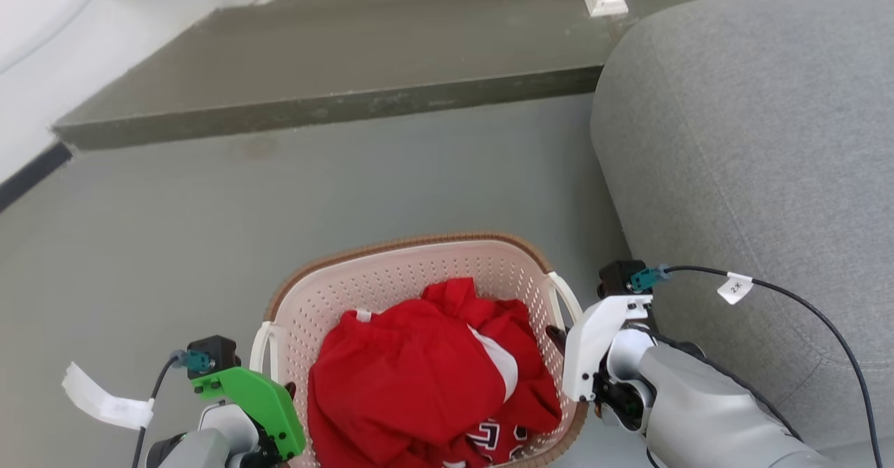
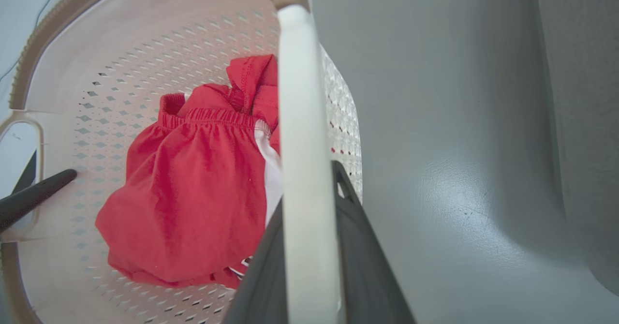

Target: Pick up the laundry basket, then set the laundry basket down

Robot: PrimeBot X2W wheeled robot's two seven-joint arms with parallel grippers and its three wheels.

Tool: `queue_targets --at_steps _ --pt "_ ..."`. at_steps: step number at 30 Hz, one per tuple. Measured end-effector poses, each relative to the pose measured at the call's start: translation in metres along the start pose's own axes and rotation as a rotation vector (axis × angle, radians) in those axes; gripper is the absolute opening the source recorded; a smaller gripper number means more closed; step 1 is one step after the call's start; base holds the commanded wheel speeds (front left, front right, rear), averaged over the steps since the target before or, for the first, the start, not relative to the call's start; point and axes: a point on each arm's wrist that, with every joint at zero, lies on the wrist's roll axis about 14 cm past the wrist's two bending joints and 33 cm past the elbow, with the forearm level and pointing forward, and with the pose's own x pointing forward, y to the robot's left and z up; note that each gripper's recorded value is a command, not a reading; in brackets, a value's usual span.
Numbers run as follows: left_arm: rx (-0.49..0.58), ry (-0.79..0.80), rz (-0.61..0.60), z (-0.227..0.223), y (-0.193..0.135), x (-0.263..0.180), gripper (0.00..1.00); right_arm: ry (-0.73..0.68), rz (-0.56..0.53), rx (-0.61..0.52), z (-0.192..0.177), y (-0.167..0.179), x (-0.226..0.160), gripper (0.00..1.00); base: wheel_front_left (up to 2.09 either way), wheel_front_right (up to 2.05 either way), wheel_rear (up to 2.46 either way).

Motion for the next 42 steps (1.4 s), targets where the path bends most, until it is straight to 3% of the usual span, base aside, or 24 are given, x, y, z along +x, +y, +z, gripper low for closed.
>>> queue_targets --at_steps 42 --pt "0.001 0.063 0.012 -0.015 0.001 -0.011 0.0 0.069 0.007 0.023 -0.019 0.006 -0.012 0.0 0.0 0.0 0.0"
